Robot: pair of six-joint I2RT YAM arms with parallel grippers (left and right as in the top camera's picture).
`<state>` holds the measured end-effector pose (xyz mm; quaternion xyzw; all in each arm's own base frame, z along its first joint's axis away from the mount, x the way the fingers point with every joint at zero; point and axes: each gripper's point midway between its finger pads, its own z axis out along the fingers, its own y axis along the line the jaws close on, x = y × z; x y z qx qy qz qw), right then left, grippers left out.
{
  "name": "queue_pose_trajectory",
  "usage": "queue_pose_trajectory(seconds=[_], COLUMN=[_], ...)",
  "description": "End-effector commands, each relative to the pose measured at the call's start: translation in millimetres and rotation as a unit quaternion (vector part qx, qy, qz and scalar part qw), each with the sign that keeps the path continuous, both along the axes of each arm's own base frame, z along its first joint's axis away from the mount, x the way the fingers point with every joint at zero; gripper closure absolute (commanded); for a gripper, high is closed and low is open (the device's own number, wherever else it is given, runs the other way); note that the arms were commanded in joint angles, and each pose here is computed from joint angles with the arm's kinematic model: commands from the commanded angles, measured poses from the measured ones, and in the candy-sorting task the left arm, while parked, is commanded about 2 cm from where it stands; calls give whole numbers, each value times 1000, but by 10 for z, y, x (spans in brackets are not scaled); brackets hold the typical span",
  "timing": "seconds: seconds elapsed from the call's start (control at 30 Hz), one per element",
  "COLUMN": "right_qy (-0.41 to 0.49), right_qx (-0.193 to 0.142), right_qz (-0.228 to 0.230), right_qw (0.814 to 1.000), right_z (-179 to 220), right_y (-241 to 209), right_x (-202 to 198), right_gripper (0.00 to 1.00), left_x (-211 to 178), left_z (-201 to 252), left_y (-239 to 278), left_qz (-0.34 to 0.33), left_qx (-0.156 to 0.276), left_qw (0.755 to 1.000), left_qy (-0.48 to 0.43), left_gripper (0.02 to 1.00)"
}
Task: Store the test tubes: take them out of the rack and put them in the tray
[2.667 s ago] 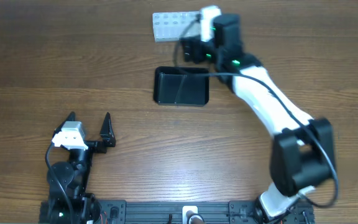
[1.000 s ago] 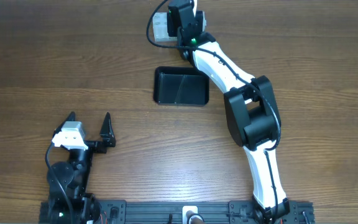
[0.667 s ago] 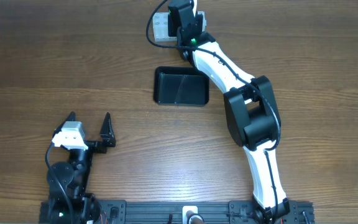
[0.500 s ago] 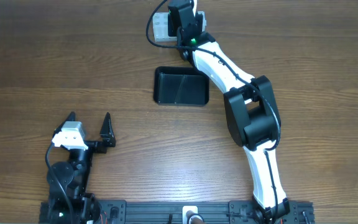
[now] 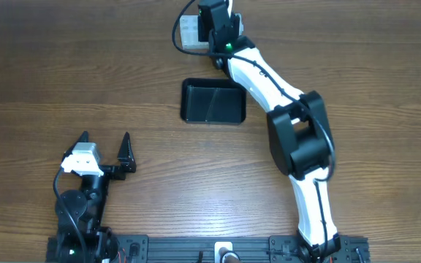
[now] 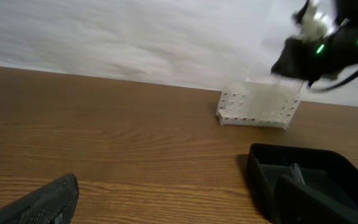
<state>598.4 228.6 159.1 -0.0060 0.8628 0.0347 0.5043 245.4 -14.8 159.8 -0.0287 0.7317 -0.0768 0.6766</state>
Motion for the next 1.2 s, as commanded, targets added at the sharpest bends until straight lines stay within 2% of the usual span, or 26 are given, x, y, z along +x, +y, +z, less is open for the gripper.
queue_pose_trajectory(seconds=[0.03,0.1,0.17,0.23,0.3,0.4,0.57,0.77,1.2], right_qy=[-139,-165,-167,-142,-86,29,192,264,337], right_qx=[58,72,77,73,70,70,63,81,84], right_qz=[-2,0,10,28,49,61,89,108,83], right_qw=[989,984,983,987,993,995,975,955,934], right_z=[1817,2226,2457,2454,2248,1699,680,-76,-876], right_y=[-165,-247,-304,-306,-273,-238,-106,38,129], right_x=[-328,-519,-716,-865,-1007,-1205,-1470,-1505,-1504], right_gripper=[866,866,866,866,882,906,928,901,897], left_x=[3,3,3,3,3,3,3,3,3], left_z=[-23,-23,-23,-23,-23,-23,-23,-23,-23], left_y=[37,37,37,37,37,37,37,37,37], left_qz=[9,9,9,9,9,9,9,9,9], left_qx=[8,8,8,8,8,8,8,8,8], left_qw=[1000,1000,1000,1000,1000,1000,1000,1000,1000], left_qy=[-1,-1,-1,-1,-1,-1,-1,-1,-1], left_gripper=[18,18,20,18,18,20,20,18,20])
